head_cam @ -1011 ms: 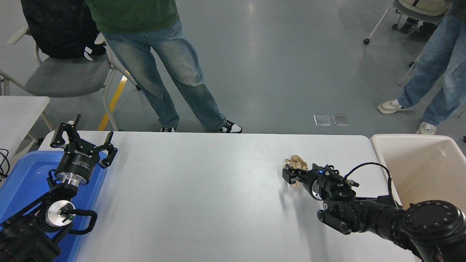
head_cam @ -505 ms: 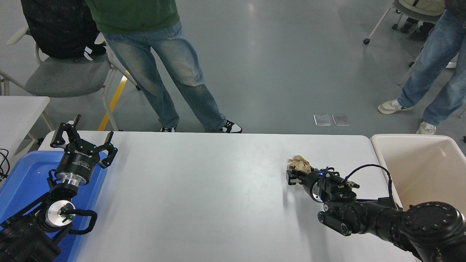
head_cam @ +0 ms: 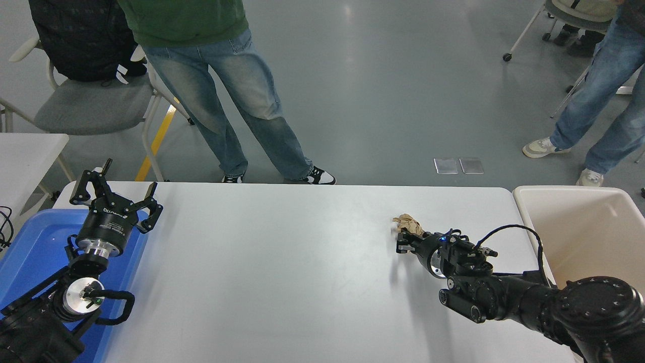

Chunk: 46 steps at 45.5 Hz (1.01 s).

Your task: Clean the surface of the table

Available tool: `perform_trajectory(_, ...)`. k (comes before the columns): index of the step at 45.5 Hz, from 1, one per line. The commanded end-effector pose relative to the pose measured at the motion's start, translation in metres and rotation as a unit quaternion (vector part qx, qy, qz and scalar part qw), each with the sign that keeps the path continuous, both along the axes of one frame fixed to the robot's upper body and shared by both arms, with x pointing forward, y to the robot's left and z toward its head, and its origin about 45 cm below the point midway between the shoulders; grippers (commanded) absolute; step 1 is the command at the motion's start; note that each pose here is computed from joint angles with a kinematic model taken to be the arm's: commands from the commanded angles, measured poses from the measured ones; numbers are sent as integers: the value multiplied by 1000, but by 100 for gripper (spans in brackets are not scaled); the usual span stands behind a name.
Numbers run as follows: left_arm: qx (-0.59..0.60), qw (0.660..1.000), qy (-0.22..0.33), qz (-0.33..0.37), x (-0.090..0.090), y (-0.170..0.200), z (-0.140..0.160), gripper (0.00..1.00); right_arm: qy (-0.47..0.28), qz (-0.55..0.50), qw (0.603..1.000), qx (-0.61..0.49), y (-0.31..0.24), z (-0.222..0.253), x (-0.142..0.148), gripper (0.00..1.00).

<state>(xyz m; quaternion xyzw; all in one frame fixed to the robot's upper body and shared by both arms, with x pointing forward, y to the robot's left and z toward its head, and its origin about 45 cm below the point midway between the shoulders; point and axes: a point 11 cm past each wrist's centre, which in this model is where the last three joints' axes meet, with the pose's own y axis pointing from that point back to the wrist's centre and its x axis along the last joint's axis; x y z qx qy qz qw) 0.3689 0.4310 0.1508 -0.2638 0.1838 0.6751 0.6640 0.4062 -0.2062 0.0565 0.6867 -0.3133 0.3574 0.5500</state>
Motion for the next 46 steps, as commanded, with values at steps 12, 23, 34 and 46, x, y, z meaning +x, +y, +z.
perform_trajectory(12,0,1000,0,0,0,0,0,99,28,6,995,99,0,54,5,0)
perform_trajectory(23,0,1000,0,0,0,0,0,99,33,-1,992,118,-41,97,-5,0)
perform_trajectory(34,0,1000,0,0,0,0,0,99,22,-15,990,137,-87,153,-22,0)
perform_trajectory(46,0,1000,0,0,0,0,0,99,-15,-72,984,162,-158,219,-35,0)
